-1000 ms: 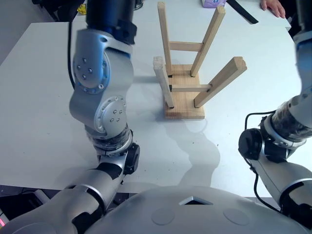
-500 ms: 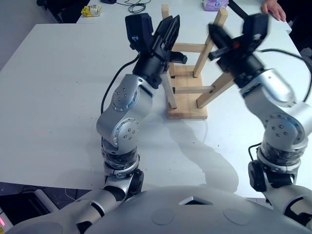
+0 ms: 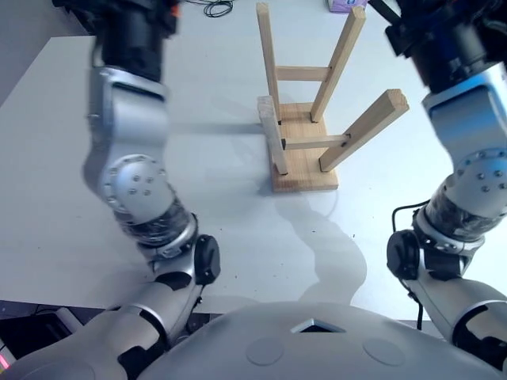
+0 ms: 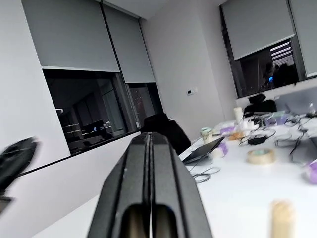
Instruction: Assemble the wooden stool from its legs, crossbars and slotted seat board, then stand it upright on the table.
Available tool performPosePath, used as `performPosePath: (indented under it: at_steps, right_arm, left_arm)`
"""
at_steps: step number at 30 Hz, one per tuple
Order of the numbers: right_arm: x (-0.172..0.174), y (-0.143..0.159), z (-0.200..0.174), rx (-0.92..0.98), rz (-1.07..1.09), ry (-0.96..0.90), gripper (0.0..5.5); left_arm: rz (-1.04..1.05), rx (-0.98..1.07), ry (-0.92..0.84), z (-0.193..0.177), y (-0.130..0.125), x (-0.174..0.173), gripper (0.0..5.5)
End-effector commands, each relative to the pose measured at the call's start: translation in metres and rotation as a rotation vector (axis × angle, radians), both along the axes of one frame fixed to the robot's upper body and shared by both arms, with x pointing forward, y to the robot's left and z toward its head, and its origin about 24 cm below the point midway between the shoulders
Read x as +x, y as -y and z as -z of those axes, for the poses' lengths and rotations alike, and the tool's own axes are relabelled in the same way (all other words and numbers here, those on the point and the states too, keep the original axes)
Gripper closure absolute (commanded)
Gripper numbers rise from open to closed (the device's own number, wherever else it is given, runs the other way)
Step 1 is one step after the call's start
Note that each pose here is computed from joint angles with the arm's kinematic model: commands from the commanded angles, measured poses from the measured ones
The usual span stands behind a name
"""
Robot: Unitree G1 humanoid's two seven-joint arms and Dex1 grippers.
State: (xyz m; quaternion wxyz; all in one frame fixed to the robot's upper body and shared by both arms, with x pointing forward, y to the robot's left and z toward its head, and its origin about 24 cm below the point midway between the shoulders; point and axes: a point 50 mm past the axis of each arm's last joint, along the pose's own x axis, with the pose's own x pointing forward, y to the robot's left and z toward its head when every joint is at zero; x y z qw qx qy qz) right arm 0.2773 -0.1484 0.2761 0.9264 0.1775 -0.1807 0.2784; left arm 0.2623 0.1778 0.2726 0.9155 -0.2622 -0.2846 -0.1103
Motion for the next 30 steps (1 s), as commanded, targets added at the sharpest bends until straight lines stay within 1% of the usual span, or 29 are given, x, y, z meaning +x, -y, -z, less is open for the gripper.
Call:
performPosePath:
  at_steps: [1, 5, 7, 9, 12, 14, 16, 18, 21, 23, 27, 30]
  right_arm:
    - [0.017, 0.012, -0.027, -0.094, 0.032, 0.086, 5.5]
    - [0.001, 0.0, -0.032, -0.209, -0.165, 0.217, 5.5]
    - [0.001, 0.005, -0.033, -0.263, -0.178, 0.247, 5.5]
    - [0.014, 0.024, -0.023, -0.389, -0.097, 0.205, 5.5]
    - [0.04, 0.075, 0.003, -0.605, 0.164, 0.044, 5.5]
    - [0.046, 0.1, 0.013, -0.678, 0.273, -0.017, 5.5]
    - [0.047, 0.116, 0.028, -0.779, 0.338, -0.076, 5.5]
    - [0.041, 0.119, 0.052, -0.896, 0.317, -0.135, 5.5]
    - [0.021, 0.115, 0.087, -1.084, 0.19, -0.181, 5.5]
    - [0.013, 0.115, 0.098, -1.13, 0.148, -0.207, 5.5]
    - [0.011, 0.114, 0.107, -1.154, 0.135, -0.233, 5.5]
    - [0.009, 0.107, 0.118, -1.171, 0.099, -0.251, 5.5]
  left_arm:
    - [-0.031, 0.247, -0.259, 0.056, -0.024, 0.016, 4.66]
    - [0.246, 0.411, -0.368, 0.109, -0.003, 0.018, 4.66]
    - [0.337, 0.498, -0.383, 0.124, 0.003, 0.016, 4.66]
    - [0.414, 0.561, -0.408, 0.139, 0.006, 0.017, 4.66]
    - [0.518, 0.64, -0.418, 0.155, 0.01, 0.022, 4.66]
    - [0.588, 0.677, -0.385, 0.158, 0.016, 0.021, 4.66]
    - [0.685, 0.678, -0.334, 0.157, 0.027, 0.016, 4.66]
    - [0.789, 0.701, -0.291, 0.158, 0.04, 0.009, 4.66]
    - [0.889, 0.713, -0.267, 0.155, 0.058, 0.002, 4.66]
    - [0.947, 0.701, -0.254, 0.151, 0.063, -0.006, 4.66]
    - [1.042, 0.728, -0.256, 0.152, 0.067, -0.028, 4.66]
    - [1.155, 0.665, -0.226, 0.147, 0.087, -0.05, 4.66]
